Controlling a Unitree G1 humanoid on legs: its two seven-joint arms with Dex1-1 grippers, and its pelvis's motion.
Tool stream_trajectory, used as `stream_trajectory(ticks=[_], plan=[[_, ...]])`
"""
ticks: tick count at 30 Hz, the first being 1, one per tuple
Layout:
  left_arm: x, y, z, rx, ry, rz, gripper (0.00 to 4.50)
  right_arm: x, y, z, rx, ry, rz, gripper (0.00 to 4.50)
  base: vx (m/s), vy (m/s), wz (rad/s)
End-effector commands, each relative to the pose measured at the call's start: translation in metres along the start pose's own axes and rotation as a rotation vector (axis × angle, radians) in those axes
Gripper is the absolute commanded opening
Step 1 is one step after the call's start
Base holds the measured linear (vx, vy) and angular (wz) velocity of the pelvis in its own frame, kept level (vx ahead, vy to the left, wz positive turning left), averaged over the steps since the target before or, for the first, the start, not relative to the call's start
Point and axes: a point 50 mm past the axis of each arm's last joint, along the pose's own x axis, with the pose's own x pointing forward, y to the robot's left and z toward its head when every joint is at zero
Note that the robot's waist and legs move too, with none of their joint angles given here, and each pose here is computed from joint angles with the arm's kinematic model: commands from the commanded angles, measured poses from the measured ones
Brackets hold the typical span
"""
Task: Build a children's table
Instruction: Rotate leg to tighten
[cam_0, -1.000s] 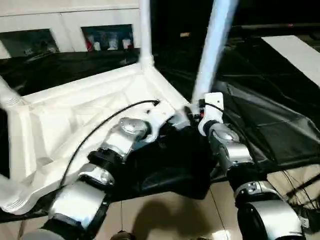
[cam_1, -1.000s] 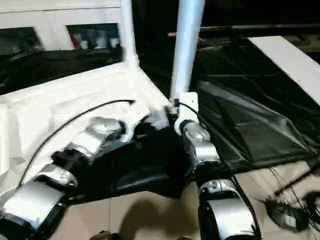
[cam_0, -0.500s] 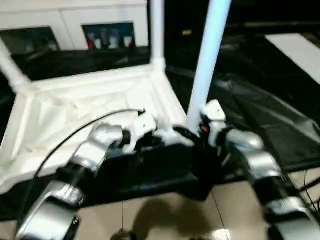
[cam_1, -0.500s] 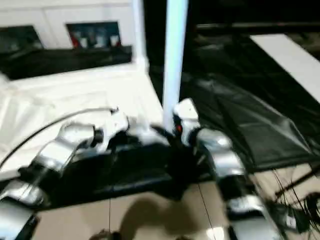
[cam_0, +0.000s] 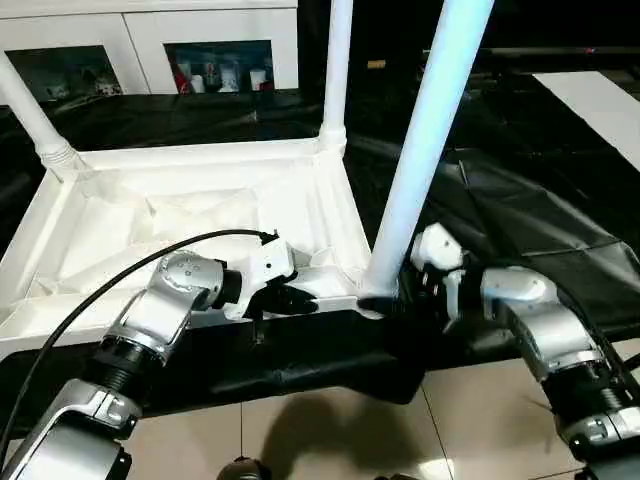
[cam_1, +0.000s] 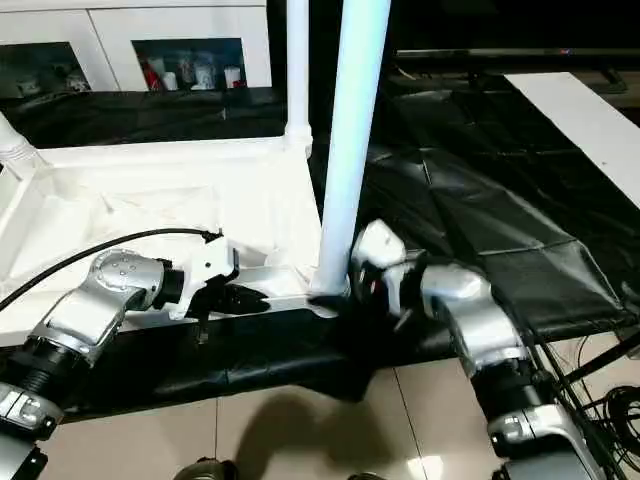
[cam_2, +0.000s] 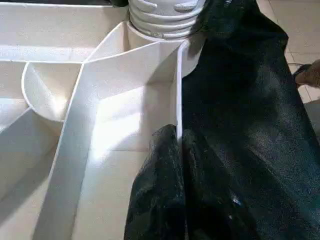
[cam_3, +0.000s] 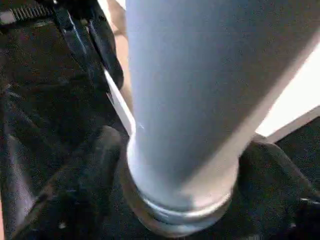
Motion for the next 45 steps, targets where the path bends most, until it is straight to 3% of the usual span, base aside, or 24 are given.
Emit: stream_trajectory(ticks=[1,6,20,24,26,27,29,34,40,45], plan=[[0.005,-0.007,-0.001,-0.003,-0.002,-0.059,0.0,0.001,0.002,0.001,-0.028,0.015,0.006,3.08,0.0,0.0,0.0],[0.004,-0.007,-0.001,-0.005,-0.003,-0.059,0.0,0.002,0.001,0.003,-0.016,-0.007,0.002,2.79,0.0,0.0,0.0],[0.005,-0.007,-0.001,-0.015,-0.002,-0.042,0.0,0.007,0.008,-0.004,0.031,-0.035,-0.014,2.72,0.0,0.0,0.0],[0.013,0.001,0.001,-0.035,-0.011,0.056,0.0,0.019,0.001,-0.012,0.14,-0.067,-0.214,2.72,0.0,0.0,0.0],[0.021,0.006,0.004,-0.047,-0.027,0.128,0.0,0.032,0.0,-0.015,0.245,-0.113,-0.352,2.72,0.0,0.0,0.0],[0.021,0.006,0.004,-0.047,-0.027,0.128,0.0,0.032,0.0,-0.015,0.245,-0.113,-0.352,2.72,0.0,0.0,0.0],[0.033,0.01,0.01,-0.071,-0.037,0.19,0.0,0.05,-0.001,-0.014,0.377,-0.161,-0.502,2.72,0.0,0.0,0.0],[0.055,0.019,0.023,-0.113,-0.053,0.339,0.0,0.079,-0.006,-0.007,0.511,-0.171,-0.72,2.72,0.0,0.0,0.0],[0.069,0.023,0.031,-0.112,-0.068,0.437,0.0,0.101,-0.005,0.009,0.485,-0.17,-0.751,2.72,0.0,0.0,0.0],[0.069,0.022,0.031,-0.094,-0.076,0.426,0.0,0.104,-0.003,0.017,0.428,-0.214,-0.699,2.72,0.0,0.0,0.0]])
